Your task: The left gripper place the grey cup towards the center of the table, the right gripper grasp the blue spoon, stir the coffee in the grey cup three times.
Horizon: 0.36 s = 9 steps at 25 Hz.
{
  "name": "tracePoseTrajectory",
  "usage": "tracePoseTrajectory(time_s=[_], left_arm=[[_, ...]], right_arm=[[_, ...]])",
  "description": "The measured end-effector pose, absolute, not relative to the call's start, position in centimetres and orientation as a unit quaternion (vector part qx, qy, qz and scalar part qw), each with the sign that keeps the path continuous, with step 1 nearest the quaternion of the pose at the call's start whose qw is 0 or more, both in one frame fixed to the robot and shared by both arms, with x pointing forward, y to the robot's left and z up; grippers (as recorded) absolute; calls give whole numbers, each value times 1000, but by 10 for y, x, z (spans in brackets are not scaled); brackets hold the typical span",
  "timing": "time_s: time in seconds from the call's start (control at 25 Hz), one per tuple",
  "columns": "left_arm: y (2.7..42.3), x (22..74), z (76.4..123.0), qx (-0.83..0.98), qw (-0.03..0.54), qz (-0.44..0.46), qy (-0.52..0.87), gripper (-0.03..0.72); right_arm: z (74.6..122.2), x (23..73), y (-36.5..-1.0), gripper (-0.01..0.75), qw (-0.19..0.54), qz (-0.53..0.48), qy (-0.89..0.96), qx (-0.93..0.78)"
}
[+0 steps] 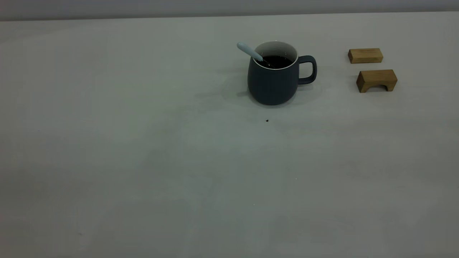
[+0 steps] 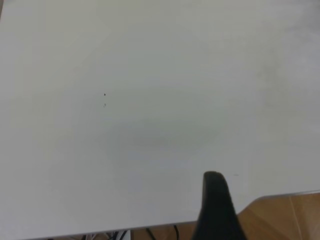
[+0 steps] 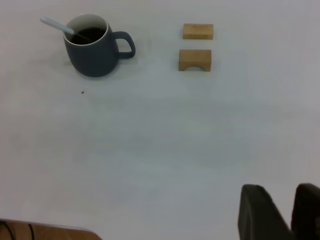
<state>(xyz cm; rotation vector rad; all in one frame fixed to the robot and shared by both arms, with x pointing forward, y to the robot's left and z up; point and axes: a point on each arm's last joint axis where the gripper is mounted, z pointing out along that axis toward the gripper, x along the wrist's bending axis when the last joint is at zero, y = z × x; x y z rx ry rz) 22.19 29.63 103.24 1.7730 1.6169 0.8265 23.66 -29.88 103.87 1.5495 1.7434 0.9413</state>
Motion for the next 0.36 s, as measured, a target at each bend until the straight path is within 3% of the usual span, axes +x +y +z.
tracePoseTrajectory(time_s=[0.36], left_arm=[[296,222,1032,667,297,311,608,585]], right_arm=[[1039,237,-299,221,308,356,659,586]])
